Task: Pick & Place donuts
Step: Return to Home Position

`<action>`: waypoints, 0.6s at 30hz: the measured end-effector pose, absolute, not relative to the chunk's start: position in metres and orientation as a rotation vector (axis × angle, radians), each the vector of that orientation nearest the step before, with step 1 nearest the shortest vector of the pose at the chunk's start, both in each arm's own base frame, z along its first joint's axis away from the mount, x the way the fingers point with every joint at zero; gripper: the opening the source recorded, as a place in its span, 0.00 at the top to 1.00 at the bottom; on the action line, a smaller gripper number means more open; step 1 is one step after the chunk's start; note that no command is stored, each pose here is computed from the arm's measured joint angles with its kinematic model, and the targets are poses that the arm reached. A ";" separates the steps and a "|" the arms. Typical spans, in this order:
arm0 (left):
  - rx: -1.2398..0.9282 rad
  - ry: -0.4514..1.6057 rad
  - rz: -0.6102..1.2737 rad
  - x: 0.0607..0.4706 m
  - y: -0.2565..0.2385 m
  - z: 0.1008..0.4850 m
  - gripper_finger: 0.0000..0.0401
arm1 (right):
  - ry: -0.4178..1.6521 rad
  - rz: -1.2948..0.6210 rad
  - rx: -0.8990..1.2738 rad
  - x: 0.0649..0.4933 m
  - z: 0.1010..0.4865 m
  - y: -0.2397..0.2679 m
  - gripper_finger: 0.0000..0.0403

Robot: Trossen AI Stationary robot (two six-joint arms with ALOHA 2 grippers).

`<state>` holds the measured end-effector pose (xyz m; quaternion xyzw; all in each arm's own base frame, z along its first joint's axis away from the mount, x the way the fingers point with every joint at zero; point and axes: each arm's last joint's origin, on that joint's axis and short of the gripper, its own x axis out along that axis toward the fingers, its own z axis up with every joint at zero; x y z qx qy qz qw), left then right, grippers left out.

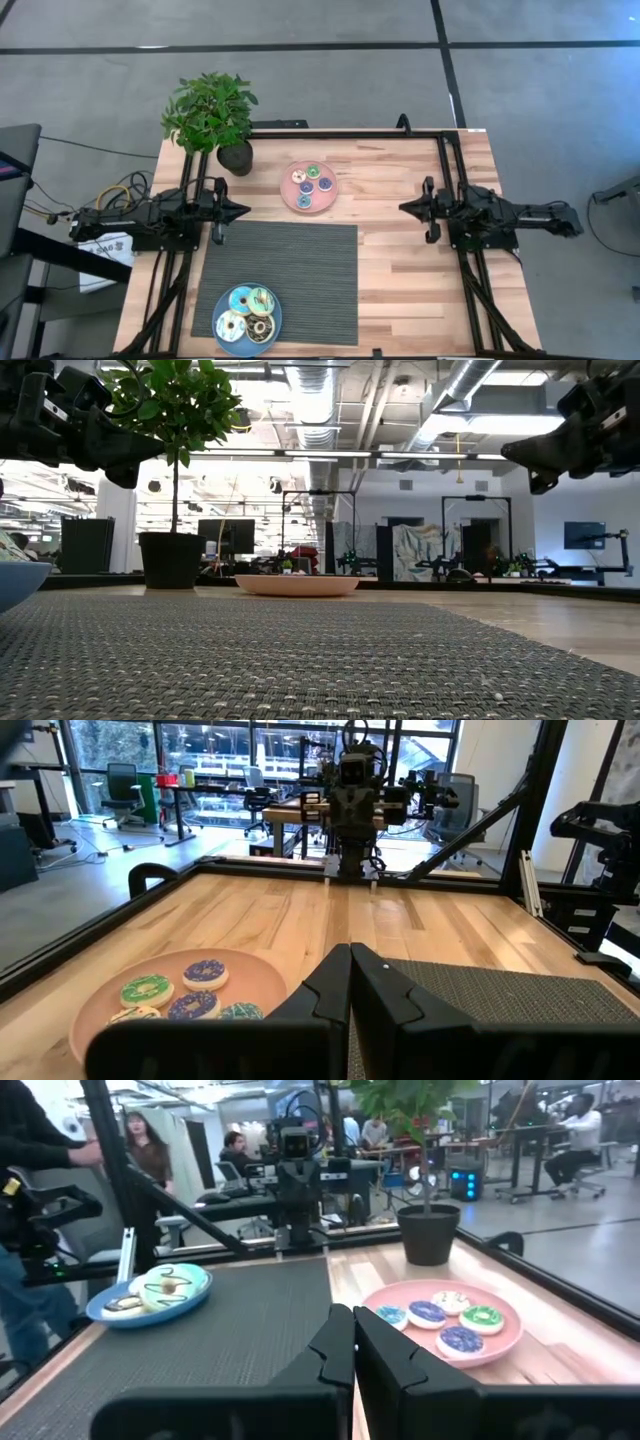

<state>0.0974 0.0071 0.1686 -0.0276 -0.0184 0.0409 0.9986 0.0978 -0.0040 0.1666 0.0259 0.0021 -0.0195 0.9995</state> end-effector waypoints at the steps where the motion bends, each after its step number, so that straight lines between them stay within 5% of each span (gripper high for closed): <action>1: -0.055 -0.037 0.082 0.097 0.007 0.169 1.00 | 0.005 -0.044 0.052 0.098 0.167 -0.004 1.00; 18: -0.055 -0.037 0.082 0.097 0.007 0.169 1.00 | 0.010 -0.073 0.044 0.098 0.166 -0.007 1.00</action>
